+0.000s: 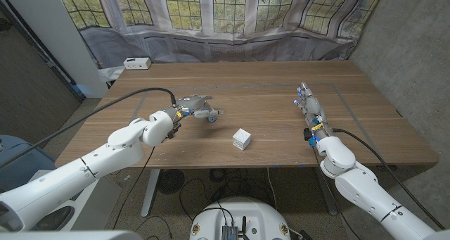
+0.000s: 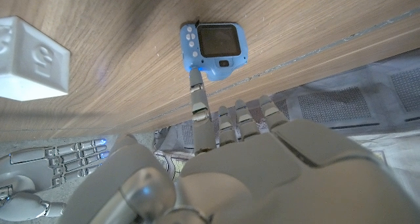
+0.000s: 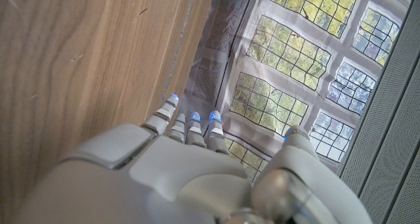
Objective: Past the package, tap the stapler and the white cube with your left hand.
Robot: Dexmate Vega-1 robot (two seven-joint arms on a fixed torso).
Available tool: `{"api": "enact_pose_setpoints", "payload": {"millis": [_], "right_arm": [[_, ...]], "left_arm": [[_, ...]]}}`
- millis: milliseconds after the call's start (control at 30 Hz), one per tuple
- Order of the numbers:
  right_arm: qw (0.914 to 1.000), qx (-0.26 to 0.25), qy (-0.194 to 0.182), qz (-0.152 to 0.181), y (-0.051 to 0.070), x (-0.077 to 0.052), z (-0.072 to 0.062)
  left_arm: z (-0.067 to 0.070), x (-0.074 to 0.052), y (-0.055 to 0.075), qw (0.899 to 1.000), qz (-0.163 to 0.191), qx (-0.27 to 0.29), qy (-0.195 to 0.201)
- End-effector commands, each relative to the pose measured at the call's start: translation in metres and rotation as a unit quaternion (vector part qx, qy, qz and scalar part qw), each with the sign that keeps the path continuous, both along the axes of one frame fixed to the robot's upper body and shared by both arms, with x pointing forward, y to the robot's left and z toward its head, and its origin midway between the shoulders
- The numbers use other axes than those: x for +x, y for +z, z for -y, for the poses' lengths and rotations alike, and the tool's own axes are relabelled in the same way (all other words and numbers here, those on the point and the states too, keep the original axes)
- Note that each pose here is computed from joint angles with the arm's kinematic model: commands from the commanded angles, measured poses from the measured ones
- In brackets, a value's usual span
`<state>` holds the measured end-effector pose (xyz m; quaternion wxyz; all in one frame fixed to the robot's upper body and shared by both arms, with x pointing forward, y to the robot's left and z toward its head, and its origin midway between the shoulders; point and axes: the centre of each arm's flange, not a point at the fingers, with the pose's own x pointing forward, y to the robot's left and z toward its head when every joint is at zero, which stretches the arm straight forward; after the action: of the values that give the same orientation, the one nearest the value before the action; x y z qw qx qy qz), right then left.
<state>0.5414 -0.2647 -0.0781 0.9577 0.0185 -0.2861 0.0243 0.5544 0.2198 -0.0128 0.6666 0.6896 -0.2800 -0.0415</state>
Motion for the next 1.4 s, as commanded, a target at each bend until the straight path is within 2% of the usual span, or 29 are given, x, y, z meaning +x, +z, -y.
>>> {"api": "enact_pose_setpoints", "payload": {"millis": [33, 867, 1400], "right_arm": [[1.0, 0.0, 0.0, 0.002, 0.0013, 0.0006, 0.0002], [1.0, 0.002, -0.002, 0.006, 0.0034, 0.0008, 0.0028], [1.0, 0.005, -0.002, 0.005, 0.0013, 0.0034, 0.0046]], "left_arm": [[-0.0024, -0.0032, 0.0057, 1.0, 0.011, -0.008, -0.001], [-0.0004, -0.0069, 0.014, 1.0, 0.022, -0.005, -0.006], [-0.0015, -0.0075, 0.0138, 0.999, 0.039, -0.029, -0.013]]}}
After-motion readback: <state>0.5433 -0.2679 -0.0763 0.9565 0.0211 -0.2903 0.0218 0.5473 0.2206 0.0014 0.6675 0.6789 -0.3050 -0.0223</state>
